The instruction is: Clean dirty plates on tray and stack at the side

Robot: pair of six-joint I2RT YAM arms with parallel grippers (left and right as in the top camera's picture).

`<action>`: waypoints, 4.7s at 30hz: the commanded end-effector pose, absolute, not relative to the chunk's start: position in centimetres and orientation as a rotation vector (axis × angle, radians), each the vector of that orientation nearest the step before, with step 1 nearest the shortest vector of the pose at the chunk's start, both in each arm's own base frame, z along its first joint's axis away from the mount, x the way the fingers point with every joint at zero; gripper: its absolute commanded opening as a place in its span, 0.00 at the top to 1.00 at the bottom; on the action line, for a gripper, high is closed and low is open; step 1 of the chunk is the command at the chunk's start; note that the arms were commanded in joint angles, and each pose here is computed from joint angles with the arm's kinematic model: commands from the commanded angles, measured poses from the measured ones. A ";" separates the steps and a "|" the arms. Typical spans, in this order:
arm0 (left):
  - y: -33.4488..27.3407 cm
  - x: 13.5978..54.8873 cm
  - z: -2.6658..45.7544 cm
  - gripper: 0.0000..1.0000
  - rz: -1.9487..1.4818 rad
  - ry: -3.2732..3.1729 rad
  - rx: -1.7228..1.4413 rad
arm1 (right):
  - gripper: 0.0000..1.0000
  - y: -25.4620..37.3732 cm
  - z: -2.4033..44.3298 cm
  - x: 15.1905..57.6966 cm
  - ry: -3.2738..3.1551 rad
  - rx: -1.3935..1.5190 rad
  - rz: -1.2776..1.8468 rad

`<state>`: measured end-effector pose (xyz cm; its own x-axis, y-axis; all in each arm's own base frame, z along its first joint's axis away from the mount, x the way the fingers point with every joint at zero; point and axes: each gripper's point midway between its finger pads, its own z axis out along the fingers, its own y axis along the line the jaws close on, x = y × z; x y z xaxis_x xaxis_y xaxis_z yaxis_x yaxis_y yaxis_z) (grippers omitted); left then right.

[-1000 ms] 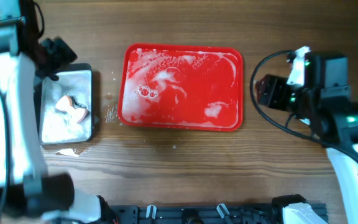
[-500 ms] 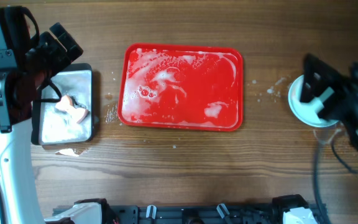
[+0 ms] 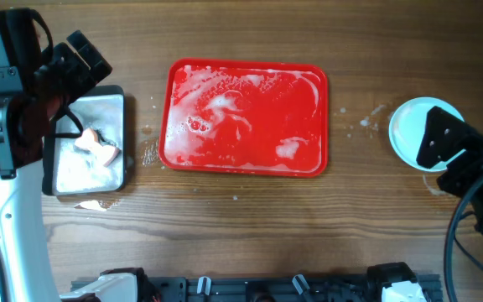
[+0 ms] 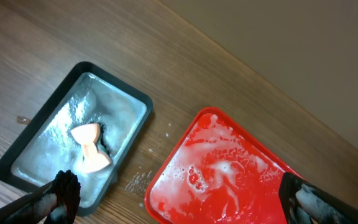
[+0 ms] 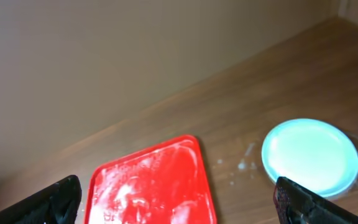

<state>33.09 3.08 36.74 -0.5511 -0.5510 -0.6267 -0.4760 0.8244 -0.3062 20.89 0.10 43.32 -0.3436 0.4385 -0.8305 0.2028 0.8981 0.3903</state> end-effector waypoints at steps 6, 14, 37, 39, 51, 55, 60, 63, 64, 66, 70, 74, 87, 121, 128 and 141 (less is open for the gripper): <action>2.7 33.0 37.1 0.00 -0.159 2.243 -0.749 | 0.00 3.7 39.7 25.4 1.773 -0.072 0.160; 2.7 33.0 37.1 0.00 -0.159 2.243 -0.750 | 0.00 5.3 30.3 25.1 1.609 -0.189 0.193; 2.7 33.0 37.1 0.00 -0.159 2.243 -0.749 | 0.00 5.3 17.7 24.1 1.555 -0.182 0.211; 2.7 33.0 37.1 0.00 -0.159 2.243 -0.749 | 0.00 5.3 17.7 24.1 1.561 -0.139 0.254; 2.7 33.0 37.1 0.00 -0.159 2.243 -0.749 | 0.00 5.3 17.5 24.1 1.570 -0.129 0.263; 2.7 33.0 37.1 0.00 -0.159 2.243 -0.749 | 0.00 5.3 17.5 24.1 1.570 -0.129 0.263; 2.7 33.0 37.1 0.00 -0.159 2.243 -0.749 | 0.00 5.3 17.5 24.1 1.570 -0.129 0.263; 3.0 32.9 37.0 0.00 -0.136 2.245 -0.754 | 0.00 5.3 17.5 24.1 1.570 -0.129 0.263; 2.9 32.8 36.9 0.00 -0.136 2.248 -0.754 | 0.00 5.3 17.5 24.1 1.570 -0.129 0.263; 3.1 32.6 36.8 0.00 -0.126 2.255 -0.759 | 0.00 5.3 17.5 24.1 1.570 -0.129 0.263; 3.6 31.7 36.6 0.00 -0.095 2.248 -0.775 | 0.00 5.3 17.5 24.1 1.570 -0.129 0.263; 3.1 30.2 35.8 0.00 -0.136 2.182 -0.740 | 0.00 5.3 17.5 24.1 1.570 -0.129 0.263; 0.6 25.5 28.3 0.00 -0.201 1.749 -0.232 | 0.00 5.3 17.5 24.1 1.570 -0.129 0.263; 0.7 24.6 15.8 0.00 -0.130 1.635 -0.156 | 0.00 5.3 17.5 24.1 1.570 -0.129 0.263; 0.7 24.6 15.8 0.00 -0.130 1.635 -0.156 | 0.00 5.3 17.5 24.1 1.570 -0.129 0.263; 0.7 24.6 15.8 0.00 -0.130 1.635 -0.156 | 0.00 5.3 17.5 24.1 1.570 -0.129 0.263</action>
<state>24.61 0.60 15.92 -0.0715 -0.2032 -0.9765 -0.0193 0.9791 -0.2023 24.25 4.93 17.30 -0.0285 0.0710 -0.9971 -0.2269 0.9710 0.0756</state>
